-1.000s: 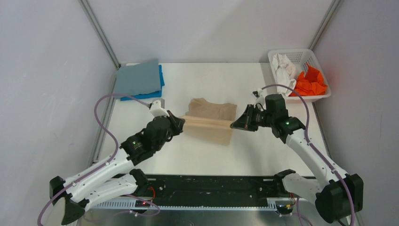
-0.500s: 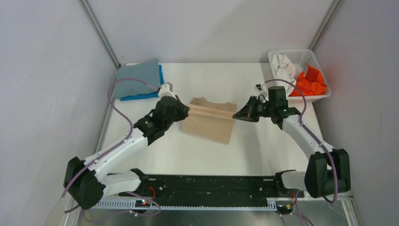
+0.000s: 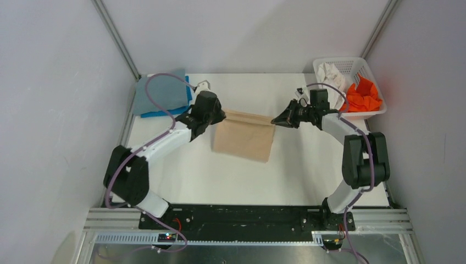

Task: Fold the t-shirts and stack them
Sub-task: Fold the long partially folded tshirt into a neat square

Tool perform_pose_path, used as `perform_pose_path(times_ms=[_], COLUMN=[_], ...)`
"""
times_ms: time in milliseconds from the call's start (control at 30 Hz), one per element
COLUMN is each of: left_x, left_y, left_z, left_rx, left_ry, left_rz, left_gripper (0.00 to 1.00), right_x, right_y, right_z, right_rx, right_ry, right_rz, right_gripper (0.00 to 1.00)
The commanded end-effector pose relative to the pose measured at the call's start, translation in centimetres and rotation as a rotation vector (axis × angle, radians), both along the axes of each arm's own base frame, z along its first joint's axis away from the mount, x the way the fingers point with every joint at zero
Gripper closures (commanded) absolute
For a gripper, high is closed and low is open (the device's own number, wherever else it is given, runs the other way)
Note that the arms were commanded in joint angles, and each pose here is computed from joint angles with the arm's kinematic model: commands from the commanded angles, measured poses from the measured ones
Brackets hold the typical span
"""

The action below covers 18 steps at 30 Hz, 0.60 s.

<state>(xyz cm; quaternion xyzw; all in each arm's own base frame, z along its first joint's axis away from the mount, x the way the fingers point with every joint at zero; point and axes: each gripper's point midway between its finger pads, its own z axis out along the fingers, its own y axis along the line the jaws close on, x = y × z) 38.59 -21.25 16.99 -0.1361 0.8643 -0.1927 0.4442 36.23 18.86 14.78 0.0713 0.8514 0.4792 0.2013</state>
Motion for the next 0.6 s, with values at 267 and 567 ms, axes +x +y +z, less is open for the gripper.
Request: perform_pose_path(times_ms=[267,567], left_x=[7.1,8.0], left_y=[1.9,0.4], left_z=[-3.9,-1.4], left_rx=[0.144,0.108], left_ry=[0.035,0.003], left_rz=[0.062,-0.046], left_gripper=[1.00,0.03], right_x=[8.2,11.1], right_y=[-3.0,-4.9], right_z=[-3.8,-2.4], right_rx=[-0.044,-0.164], right_ry=[0.011,-0.017], right_rz=[-0.125,-0.241], right_gripper=[1.00,0.04])
